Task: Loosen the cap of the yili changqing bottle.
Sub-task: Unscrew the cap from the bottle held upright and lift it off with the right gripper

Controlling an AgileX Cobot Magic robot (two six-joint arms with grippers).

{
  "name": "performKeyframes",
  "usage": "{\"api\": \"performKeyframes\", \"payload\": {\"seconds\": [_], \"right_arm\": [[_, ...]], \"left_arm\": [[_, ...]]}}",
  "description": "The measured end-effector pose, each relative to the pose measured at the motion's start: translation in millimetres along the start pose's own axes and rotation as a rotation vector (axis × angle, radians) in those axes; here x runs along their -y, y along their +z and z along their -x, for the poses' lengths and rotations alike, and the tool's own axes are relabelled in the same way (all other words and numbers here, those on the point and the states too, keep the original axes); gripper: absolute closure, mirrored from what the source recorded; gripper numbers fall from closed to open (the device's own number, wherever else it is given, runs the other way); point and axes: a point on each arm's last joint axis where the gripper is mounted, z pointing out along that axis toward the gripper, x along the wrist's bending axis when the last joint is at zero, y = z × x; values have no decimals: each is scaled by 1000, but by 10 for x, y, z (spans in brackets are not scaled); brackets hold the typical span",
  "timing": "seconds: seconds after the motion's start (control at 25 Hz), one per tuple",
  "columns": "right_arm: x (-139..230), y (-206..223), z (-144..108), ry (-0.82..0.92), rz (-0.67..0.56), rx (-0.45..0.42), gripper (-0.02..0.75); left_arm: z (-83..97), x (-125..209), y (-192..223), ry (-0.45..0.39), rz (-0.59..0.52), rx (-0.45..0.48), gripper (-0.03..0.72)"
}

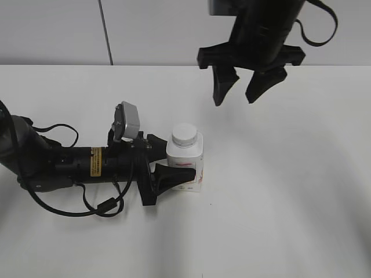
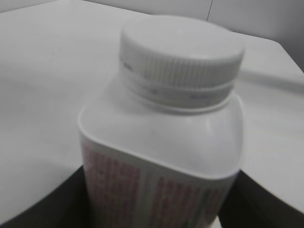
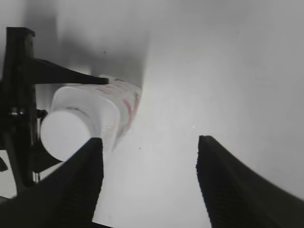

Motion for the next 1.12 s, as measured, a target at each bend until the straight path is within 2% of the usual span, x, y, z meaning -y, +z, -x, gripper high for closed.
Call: {"api": "performKeyframes", "payload": {"seconds": [0.44, 0.76, 0.92, 1.12], "right_arm": [[26, 166, -419, 61, -46, -79, 247], [11, 374, -479, 88, -102, -109, 247], [-6, 353, -585, 62, -86, -116, 247], [-13, 371, -588, 49, -81, -95, 247]], "left_arm": [[2, 1, 0, 1, -1, 2, 249], [2, 1, 0, 2, -1, 2, 249], [2, 0, 0, 2, 0, 2, 249], [3, 0, 0, 2, 0, 3, 249]]}}
